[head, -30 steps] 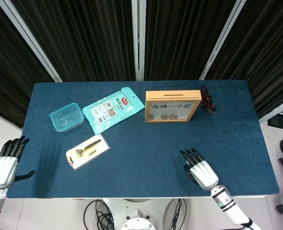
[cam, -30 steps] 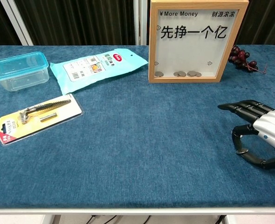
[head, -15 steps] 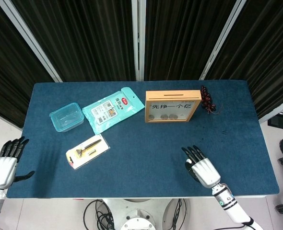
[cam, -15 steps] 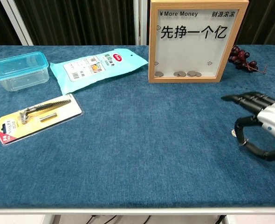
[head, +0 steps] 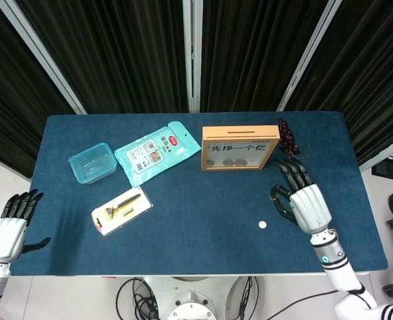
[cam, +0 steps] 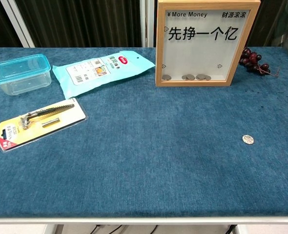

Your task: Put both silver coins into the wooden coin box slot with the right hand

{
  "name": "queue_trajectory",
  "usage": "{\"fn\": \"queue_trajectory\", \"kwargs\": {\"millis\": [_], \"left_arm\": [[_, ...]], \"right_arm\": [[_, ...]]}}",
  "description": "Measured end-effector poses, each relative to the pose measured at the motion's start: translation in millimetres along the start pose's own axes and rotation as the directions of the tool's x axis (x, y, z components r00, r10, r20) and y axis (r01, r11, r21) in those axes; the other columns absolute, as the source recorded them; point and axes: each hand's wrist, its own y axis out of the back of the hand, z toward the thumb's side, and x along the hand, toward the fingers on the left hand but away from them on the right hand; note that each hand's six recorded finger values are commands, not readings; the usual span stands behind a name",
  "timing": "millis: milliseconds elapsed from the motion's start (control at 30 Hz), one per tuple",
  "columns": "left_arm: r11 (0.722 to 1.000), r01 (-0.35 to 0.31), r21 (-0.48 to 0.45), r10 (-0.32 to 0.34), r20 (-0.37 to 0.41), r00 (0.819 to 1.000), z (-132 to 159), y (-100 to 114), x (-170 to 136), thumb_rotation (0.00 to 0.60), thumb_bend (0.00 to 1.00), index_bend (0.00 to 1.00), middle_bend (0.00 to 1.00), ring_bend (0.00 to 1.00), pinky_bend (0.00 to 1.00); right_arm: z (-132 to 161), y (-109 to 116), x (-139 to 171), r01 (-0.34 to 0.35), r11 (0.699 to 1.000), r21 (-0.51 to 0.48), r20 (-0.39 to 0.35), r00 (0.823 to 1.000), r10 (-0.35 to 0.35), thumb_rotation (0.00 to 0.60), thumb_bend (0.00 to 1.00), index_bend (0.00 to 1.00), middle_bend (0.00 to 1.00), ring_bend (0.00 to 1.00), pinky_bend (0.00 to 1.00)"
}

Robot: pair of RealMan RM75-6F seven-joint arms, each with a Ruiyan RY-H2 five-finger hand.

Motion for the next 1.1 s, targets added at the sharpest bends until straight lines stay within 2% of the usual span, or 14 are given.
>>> {"fn": "queue_trajectory", "kwargs": {"millis": [100, 167, 233, 333, 467, 667, 767, 900, 1100], "left_arm": [[1.0, -0.002, 0.0, 0.002, 0.01, 1.0, 4, 2, 1, 0.6, 0.0, 0.0, 0.0, 0.0, 0.0], [1.0, -0.003, 0.0, 0.003, 0.015, 1.0, 6, 3, 1, 0.6, 0.0, 0.0, 0.0, 0.0, 0.0], [1.0, -0.002, -0.001, 0.002, 0.016, 1.0, 6, 3, 0, 0.6, 0.0, 0.0, 0.0, 0.0, 0.0], [1.0, 0.0, -0.004, 0.0, 0.015, 1.0, 7, 4, -1, 0.6, 0.0, 0.0, 0.0, 0.0, 0.0], [1.0, 0.002, -0.006, -0.001, 0.017, 1.0, 7, 4, -2, 0.6, 0.0, 0.0, 0.0, 0.0, 0.0], [1.0, 0.008, -0.009, -0.008, 0.015, 1.0, 6, 2, -2, 0.6, 0.0, 0.0, 0.0, 0.0, 0.0], [1.0, 0.012, -0.01, -0.012, 0.013, 1.0, 5, 1, -2, 0.6, 0.0, 0.0, 0.0, 0.0, 0.0], [1.0, 0.019, -0.01, -0.019, 0.013, 1.0, 3, 1, -2, 0.6, 0.0, 0.0, 0.0, 0.0, 0.0], [1.0, 0.021, -0.011, -0.021, 0.01, 1.0, 1, 0, -1, 0.6, 0.0, 0.0, 0.0, 0.0, 0.0]], "right_arm": [[7, 35, -31, 0.083, 0.997, 0.006, -0.014, 0.996, -0.083, 0.6, 0.45, 0.76, 0.05, 0.0, 0.0], [10, 51, -49, 0.112, 0.994, 0.01, -0.01, 0.994, -0.112, 0.6, 0.45, 0.77, 0.05, 0.0, 0.0], [10, 64, -68, 0.124, 0.992, 0.017, 0.006, 0.992, -0.124, 0.6, 0.45, 0.77, 0.05, 0.0, 0.0], [8, 71, -90, 0.103, 0.994, 0.03, 0.045, 0.994, -0.104, 0.6, 0.45, 0.77, 0.04, 0.0, 0.0], [1, 72, -116, 0.056, 0.998, 0.028, 0.114, 0.992, -0.059, 0.6, 0.45, 0.77, 0.04, 0.0, 0.0], [-4, 62, -154, -0.021, 1.0, -0.008, 0.209, 0.978, 0.022, 0.6, 0.45, 0.81, 0.06, 0.0, 0.0], [-8, 55, -166, -0.06, 0.997, -0.045, 0.263, 0.962, 0.07, 0.6, 0.44, 0.82, 0.06, 0.0, 0.0], [-12, 43, -178, -0.129, 0.988, -0.081, 0.334, 0.931, 0.149, 0.6, 0.44, 0.82, 0.07, 0.0, 0.0], [-9, 28, -189, -0.228, 0.967, -0.117, 0.388, 0.885, 0.256, 0.6, 0.45, 0.82, 0.07, 0.0, 0.0]]}}
